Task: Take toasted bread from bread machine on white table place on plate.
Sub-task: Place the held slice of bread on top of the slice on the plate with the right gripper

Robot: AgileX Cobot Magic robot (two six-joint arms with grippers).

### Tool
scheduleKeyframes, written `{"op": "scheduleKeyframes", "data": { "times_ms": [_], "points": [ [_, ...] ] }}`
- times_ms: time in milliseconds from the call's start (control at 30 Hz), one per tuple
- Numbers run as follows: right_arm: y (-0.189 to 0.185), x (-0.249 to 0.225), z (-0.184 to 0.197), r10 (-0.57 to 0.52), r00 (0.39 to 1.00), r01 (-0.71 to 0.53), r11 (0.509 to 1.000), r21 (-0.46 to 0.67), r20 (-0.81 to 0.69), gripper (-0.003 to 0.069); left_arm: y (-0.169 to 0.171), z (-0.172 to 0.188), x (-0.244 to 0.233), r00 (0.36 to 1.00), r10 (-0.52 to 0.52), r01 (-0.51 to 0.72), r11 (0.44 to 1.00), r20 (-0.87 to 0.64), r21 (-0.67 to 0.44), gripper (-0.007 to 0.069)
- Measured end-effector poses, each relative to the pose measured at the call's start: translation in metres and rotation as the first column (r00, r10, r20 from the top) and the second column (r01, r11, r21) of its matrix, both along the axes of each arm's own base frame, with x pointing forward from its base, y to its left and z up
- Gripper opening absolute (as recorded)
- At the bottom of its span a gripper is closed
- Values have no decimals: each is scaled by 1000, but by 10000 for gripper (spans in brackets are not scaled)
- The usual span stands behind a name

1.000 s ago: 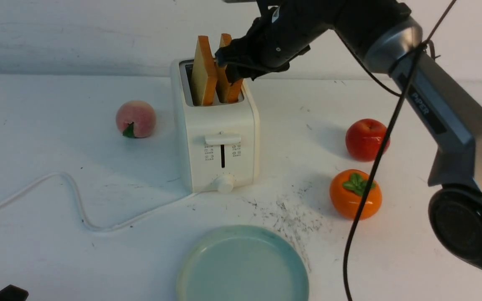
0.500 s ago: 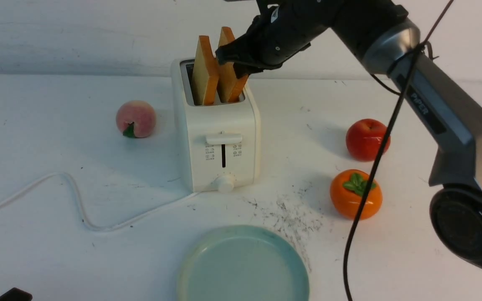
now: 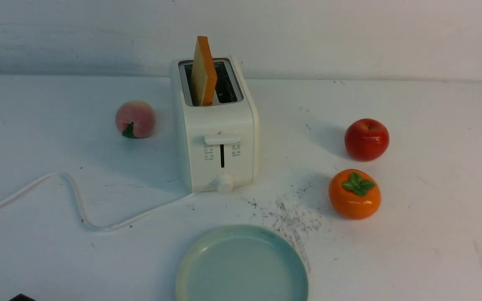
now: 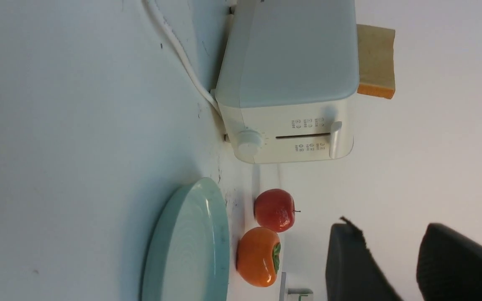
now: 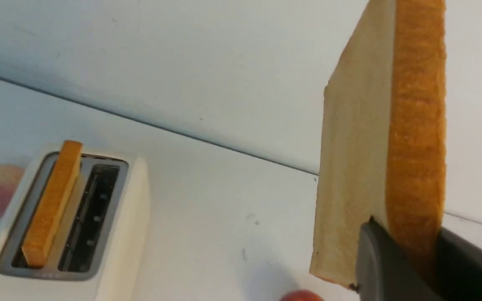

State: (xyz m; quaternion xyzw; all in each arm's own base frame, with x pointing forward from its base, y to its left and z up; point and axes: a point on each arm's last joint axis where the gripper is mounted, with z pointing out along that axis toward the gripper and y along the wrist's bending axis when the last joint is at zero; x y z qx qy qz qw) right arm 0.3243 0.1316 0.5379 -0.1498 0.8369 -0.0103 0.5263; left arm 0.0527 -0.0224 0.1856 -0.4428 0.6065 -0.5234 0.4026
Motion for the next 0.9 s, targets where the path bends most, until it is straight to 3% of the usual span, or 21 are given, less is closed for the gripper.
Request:
{"op": "scheduleKeyframes", "data": {
  "times_ms": [267,333,367,467,633,900],
  "points": [
    [-22,-63,-42,24,967,-18,1000,24,-254,88,0,0,0,1000,0,0,1000,0,4,237],
    [-24,-93,-101,85,895,-63,996,64,-438,88,0,0,0,1000,-1,1,1000,4,15,237],
    [-24,-97,-103,98,892,-69,994,82,-441,88,0,0,0,1000,-1,1,1000,4,17,237],
    [-19,-111,-158,175,845,-87,977,193,-505,88,0,0,0,1000,-7,6,999,15,54,237],
    [-5,-124,-237,297,790,-55,906,420,-537,88,0,0,0,999,-16,12,994,30,110,237],
    [17,-113,-276,424,760,-52,795,604,-493,88,0,0,0,999,-18,13,992,34,123,237]
  ]
}}
